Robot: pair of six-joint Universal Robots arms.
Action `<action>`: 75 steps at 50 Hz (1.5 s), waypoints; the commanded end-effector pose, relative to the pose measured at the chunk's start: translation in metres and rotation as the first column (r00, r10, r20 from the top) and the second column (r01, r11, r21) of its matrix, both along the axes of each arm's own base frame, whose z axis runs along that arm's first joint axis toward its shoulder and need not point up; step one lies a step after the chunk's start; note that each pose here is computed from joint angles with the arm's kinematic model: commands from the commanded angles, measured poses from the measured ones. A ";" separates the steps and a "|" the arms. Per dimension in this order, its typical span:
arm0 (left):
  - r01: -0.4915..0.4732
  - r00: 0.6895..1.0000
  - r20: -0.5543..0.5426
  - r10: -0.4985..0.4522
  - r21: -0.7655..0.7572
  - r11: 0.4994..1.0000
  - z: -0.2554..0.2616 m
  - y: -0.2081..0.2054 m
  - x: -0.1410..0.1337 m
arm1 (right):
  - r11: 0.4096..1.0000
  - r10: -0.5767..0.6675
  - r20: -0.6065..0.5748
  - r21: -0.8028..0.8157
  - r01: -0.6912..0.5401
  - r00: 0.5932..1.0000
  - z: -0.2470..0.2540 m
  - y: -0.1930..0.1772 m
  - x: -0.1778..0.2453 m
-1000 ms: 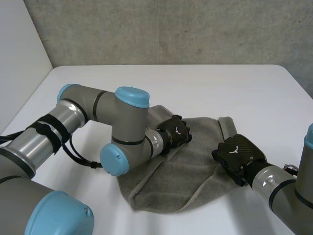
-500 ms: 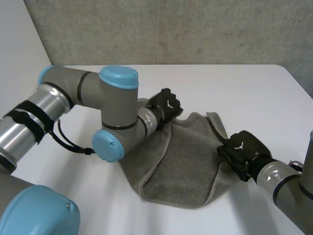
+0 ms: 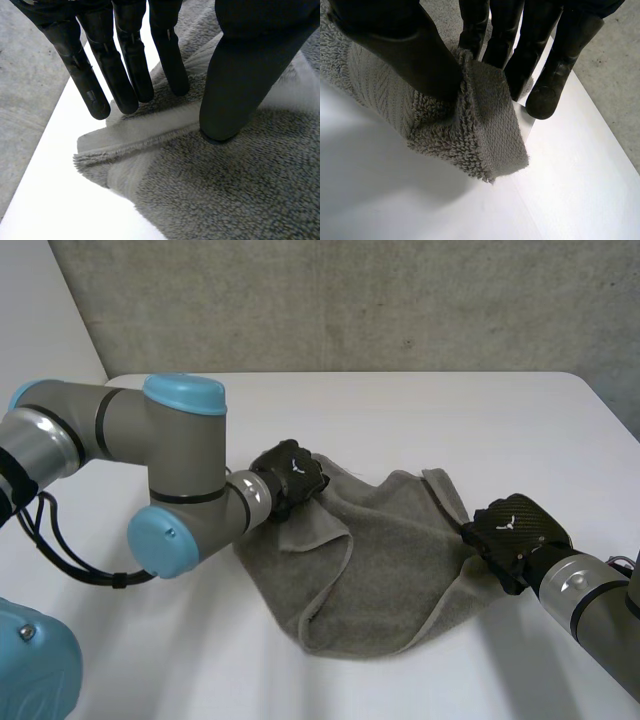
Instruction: Fold the towel.
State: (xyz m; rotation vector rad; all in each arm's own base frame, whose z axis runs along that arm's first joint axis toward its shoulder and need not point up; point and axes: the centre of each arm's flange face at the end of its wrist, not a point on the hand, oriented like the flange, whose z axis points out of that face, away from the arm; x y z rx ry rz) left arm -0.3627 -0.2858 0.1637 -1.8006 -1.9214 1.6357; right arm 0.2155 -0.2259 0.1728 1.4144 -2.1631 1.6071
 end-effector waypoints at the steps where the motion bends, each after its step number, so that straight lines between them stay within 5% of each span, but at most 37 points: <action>1: 0.022 0.999 -0.031 -0.023 -0.023 0.999 -0.002 0.003 -0.001 | 1.000 0.002 -0.001 0.003 -0.002 1.000 -0.001 0.000 0.000; 30: 0.061 0.996 -0.072 -0.061 0.002 0.998 -0.002 0.047 0.012 | 1.000 0.006 -0.008 0.020 -0.006 1.000 -0.006 0.001 0.000; 42: 0.004 0.946 -0.324 0.028 0.096 0.995 0.011 0.069 -0.009 | 1.000 0.007 -0.013 0.031 -0.007 1.000 -0.009 0.002 0.000; 75: -0.066 0.949 -0.303 0.086 0.076 0.995 -0.048 0.045 -0.040 | 0.999 0.009 -0.017 0.034 -0.008 1.000 -0.010 0.003 0.000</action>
